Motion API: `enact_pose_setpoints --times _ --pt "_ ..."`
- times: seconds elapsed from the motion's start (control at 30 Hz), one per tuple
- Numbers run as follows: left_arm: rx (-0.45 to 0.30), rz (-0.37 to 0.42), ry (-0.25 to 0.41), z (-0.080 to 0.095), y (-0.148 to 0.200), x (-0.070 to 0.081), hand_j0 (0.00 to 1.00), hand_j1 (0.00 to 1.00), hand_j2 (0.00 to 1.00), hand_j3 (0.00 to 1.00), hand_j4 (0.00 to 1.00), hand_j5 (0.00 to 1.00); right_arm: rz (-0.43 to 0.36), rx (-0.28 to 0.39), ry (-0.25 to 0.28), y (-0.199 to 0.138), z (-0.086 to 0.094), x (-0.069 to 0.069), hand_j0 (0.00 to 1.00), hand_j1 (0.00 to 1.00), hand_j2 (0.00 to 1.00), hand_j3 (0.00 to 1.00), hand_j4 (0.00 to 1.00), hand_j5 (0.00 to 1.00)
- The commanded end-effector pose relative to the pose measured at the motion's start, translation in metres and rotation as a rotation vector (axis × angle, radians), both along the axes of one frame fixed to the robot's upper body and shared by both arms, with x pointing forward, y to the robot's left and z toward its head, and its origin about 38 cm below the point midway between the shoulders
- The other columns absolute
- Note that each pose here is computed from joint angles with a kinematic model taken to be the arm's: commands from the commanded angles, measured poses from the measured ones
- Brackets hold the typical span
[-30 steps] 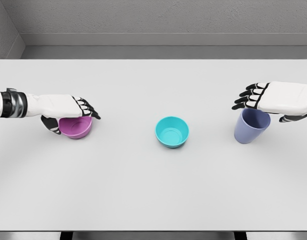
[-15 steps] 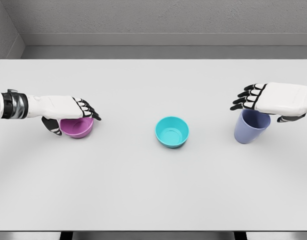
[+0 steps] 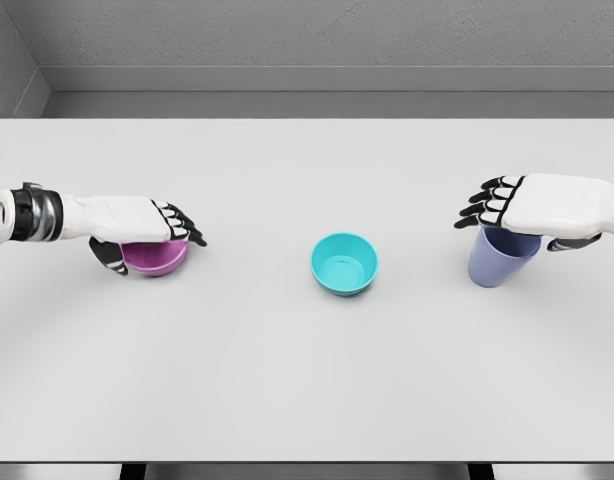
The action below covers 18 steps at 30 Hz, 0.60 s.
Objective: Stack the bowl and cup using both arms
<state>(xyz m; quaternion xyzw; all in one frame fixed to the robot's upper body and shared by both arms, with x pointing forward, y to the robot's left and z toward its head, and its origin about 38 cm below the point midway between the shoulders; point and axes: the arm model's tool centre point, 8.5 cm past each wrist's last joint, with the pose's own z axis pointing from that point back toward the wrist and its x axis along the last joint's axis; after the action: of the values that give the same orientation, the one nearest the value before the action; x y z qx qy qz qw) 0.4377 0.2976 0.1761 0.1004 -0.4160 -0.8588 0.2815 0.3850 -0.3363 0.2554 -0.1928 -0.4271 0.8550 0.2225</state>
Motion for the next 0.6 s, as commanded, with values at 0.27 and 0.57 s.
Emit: enact_pose_setpoints --times 0.27,0.57 --pt "-0.001 0.0 0.003 0.0 0.0 0.0 0.54 0.54 0.54 0.54 0.54 0.54 -0.007 -0.002 0.001 -0.002 0.0 0.0 1.0 1.0 1.0 1.0 1.0 1.0" --pt "-0.006 -0.01 -0.019 0.009 -0.004 0.003 0.54 0.54 0.54 0.54 0.54 0.54 -0.007 -0.001 0.009 -0.002 -0.003 -0.001 1.0 1.0 1.0 1.0 1.0 1.0"
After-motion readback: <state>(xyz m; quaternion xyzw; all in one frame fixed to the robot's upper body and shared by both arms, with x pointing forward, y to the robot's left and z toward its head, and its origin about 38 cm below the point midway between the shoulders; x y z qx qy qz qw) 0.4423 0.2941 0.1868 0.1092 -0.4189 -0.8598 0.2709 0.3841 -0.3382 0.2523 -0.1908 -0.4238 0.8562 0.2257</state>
